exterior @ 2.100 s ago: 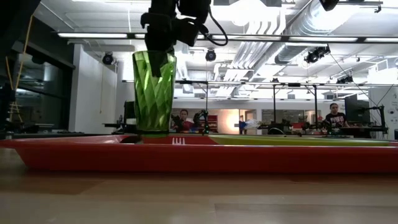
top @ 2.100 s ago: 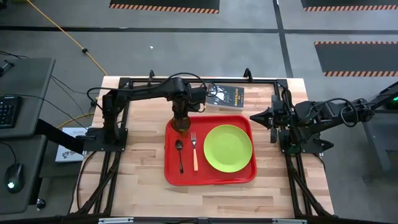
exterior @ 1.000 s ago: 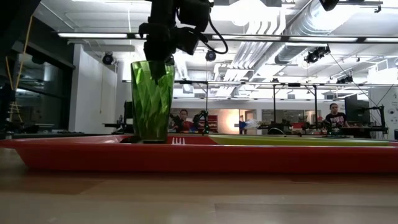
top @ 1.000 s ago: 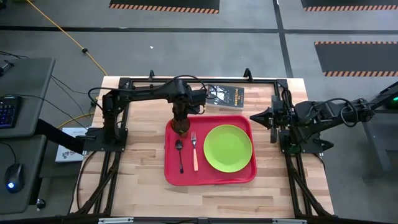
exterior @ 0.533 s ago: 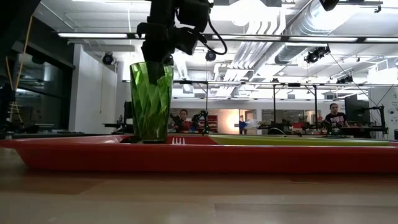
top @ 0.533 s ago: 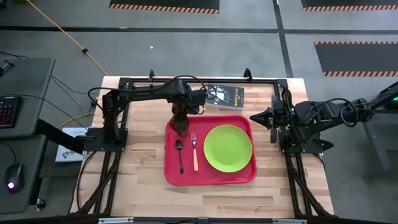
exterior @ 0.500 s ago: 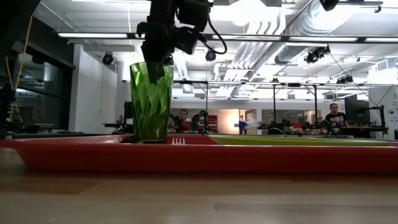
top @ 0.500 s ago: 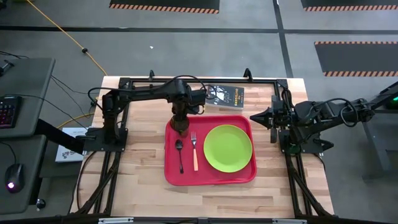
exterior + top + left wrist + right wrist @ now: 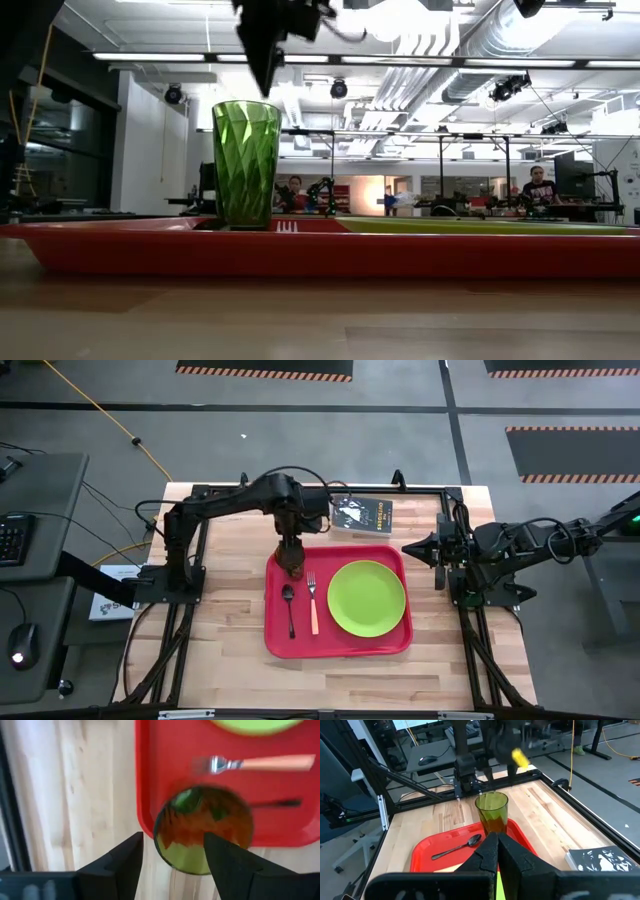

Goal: Pick and place plate/cup/fork/spoon on tray
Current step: Return to Home Position

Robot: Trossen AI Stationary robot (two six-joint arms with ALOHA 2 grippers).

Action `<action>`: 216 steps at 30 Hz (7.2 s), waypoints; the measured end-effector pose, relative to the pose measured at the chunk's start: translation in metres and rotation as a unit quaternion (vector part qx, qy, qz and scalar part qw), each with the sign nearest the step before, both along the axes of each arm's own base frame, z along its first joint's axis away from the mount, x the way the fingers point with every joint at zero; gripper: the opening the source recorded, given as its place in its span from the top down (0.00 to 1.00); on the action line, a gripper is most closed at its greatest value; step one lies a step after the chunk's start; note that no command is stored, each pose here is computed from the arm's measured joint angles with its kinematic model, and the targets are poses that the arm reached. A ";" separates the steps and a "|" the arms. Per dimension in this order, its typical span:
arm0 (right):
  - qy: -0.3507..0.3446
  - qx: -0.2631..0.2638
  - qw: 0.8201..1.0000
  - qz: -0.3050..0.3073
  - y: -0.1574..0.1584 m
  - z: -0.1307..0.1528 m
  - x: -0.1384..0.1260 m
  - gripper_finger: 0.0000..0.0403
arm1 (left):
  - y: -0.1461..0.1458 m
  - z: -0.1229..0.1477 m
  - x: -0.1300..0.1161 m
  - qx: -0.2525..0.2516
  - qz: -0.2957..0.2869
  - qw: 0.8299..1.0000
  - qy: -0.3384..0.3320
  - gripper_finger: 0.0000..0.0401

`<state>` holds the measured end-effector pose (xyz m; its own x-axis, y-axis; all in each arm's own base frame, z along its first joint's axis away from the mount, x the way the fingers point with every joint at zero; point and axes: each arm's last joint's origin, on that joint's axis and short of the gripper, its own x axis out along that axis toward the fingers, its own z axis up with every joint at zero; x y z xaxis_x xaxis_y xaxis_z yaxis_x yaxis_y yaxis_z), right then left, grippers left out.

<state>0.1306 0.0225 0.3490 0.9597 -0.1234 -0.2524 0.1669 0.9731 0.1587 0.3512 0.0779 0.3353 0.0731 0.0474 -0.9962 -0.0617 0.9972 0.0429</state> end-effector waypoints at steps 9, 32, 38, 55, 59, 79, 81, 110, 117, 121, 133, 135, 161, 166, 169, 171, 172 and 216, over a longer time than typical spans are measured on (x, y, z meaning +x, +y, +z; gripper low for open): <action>-0.001 0.001 1.000 0.000 0.000 0.000 0.000 1.00 | -0.009 0.085 -0.023 -0.006 0.071 0.973 -0.218 0.53; -0.007 0.024 1.000 -0.006 0.000 0.001 0.000 1.00 | -0.079 0.050 -0.128 -0.024 0.034 0.664 -0.747 0.90; -0.014 0.024 1.000 -0.005 0.000 0.002 0.001 1.00 | -0.077 0.018 -0.138 -0.029 0.064 0.629 -0.774 0.99; -0.014 0.026 1.000 -0.006 0.000 0.002 0.001 1.00 | -0.076 0.021 -0.152 -0.016 0.063 0.631 -0.773 1.00; -0.017 0.027 0.999 -0.006 0.000 0.003 0.001 1.00 | -0.076 0.019 -0.155 -0.019 0.066 0.646 -0.760 1.00; -0.018 0.027 0.999 -0.006 0.000 0.003 0.001 1.00 | -0.075 -0.064 -0.222 -0.040 0.086 0.628 -0.773 1.00; -0.019 0.030 0.999 -0.006 0.000 0.003 0.000 1.00 | -0.075 -0.079 -0.227 -0.051 0.090 0.630 -0.769 1.00; -0.084 0.140 0.986 0.018 -0.005 0.015 -0.031 1.00 | -0.071 -0.149 -0.256 -0.034 0.156 0.639 -0.752 1.00; -0.097 0.061 0.992 0.049 -0.008 0.018 -0.045 1.00 | -0.071 -0.150 -0.256 -0.034 0.156 0.642 -0.750 1.00; -0.092 0.037 0.993 0.069 -0.010 0.016 -0.055 1.00 | -0.071 -0.150 -0.256 -0.034 0.157 0.642 -0.750 1.00; -0.158 0.065 0.979 0.115 -0.011 -0.041 -0.068 1.00 | -0.071 -0.150 -0.257 -0.034 0.157 0.639 -0.752 1.00; -0.172 0.066 0.977 0.103 -0.013 -0.056 -0.074 1.00 | -0.071 -0.150 -0.257 -0.034 0.157 0.639 -0.752 1.00; -0.205 0.078 0.972 0.081 -0.010 -0.168 -0.035 1.00 | -0.071 -0.156 -0.256 -0.029 0.157 0.664 -0.730 0.99; -0.192 0.015 0.977 0.088 -0.011 -0.171 -0.035 1.00 | -0.071 -0.156 -0.256 -0.030 0.157 0.664 -0.731 0.99; -0.179 -0.008 0.981 0.079 -0.012 -0.173 -0.034 1.00 | -0.071 -0.156 -0.256 -0.030 0.157 0.664 -0.731 0.99; -0.177 -0.009 0.982 0.065 -0.013 -0.173 -0.034 1.00 | -0.071 -0.156 -0.256 -0.030 0.157 0.664 -0.731 0.99; -0.175 -0.004 0.983 0.053 -0.014 -0.174 -0.034 1.00 | -0.071 -0.156 -0.256 -0.030 0.157 0.664 -0.731 0.99; -0.153 0.014 0.988 -0.011 -0.025 -0.179 -0.033 1.00 | -0.075 -0.164 -0.255 -0.038 0.142 0.695 -0.704 0.99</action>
<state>0.0972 -0.0023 0.1702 0.9889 -0.1415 0.0461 0.1271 0.9643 0.2322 0.0965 0.0033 0.1717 0.9762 0.2102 0.0533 -0.1837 0.9322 -0.3119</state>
